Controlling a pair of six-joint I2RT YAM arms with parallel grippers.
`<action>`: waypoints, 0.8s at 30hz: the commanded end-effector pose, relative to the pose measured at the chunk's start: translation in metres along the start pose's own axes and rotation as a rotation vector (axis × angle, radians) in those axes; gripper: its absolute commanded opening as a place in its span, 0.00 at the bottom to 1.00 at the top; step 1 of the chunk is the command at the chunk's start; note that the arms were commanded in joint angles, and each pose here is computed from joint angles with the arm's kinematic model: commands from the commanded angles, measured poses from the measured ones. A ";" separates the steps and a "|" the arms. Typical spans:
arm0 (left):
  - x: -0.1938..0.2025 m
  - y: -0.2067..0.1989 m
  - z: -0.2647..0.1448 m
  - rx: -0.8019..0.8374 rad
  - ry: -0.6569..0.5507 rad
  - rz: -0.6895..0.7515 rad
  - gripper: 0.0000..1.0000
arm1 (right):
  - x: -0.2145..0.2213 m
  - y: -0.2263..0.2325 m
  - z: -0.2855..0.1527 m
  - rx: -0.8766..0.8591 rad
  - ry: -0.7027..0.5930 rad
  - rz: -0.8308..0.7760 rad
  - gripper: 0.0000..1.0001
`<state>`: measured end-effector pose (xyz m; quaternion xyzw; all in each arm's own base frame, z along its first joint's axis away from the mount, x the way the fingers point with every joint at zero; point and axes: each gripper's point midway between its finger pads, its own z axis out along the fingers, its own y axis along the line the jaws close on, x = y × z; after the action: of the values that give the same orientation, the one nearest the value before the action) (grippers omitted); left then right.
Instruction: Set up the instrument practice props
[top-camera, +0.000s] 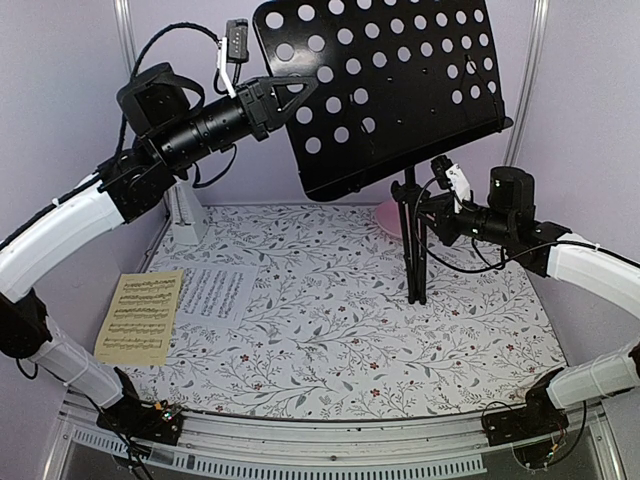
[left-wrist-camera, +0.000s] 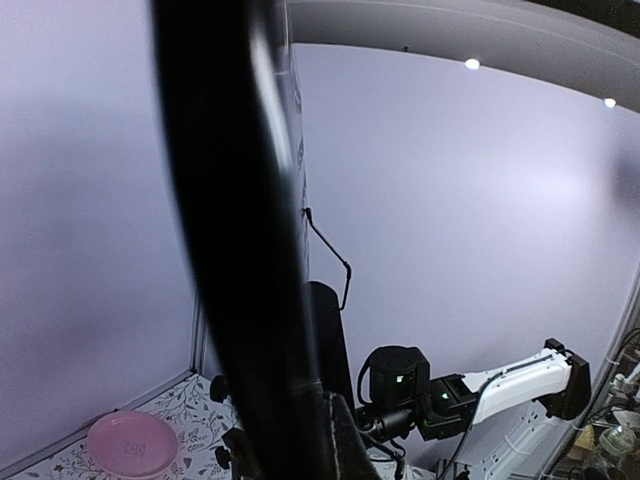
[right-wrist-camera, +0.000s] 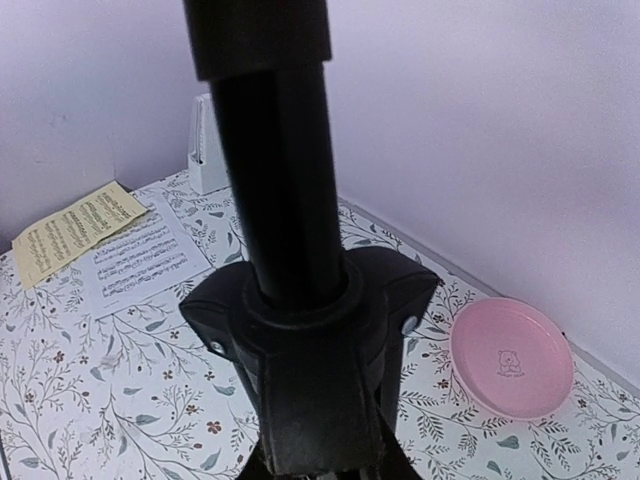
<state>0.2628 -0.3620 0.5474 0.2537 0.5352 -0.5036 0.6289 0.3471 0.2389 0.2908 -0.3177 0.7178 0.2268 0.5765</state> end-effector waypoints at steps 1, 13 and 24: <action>-0.106 -0.037 -0.026 0.081 -0.323 0.130 0.00 | -0.012 0.000 -0.008 0.007 -0.049 -0.014 0.08; -0.106 -0.034 -0.028 0.052 -0.321 0.144 0.41 | -0.042 0.009 -0.016 -0.045 -0.198 0.033 0.00; -0.103 -0.019 -0.055 -0.071 -0.323 0.197 0.78 | -0.065 0.016 -0.025 -0.090 -0.318 0.074 0.00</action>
<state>0.2308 -0.3072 0.6325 0.2207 0.4172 -0.4874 0.7346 0.3420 0.2399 0.2931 -0.3103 0.6891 0.2497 0.6054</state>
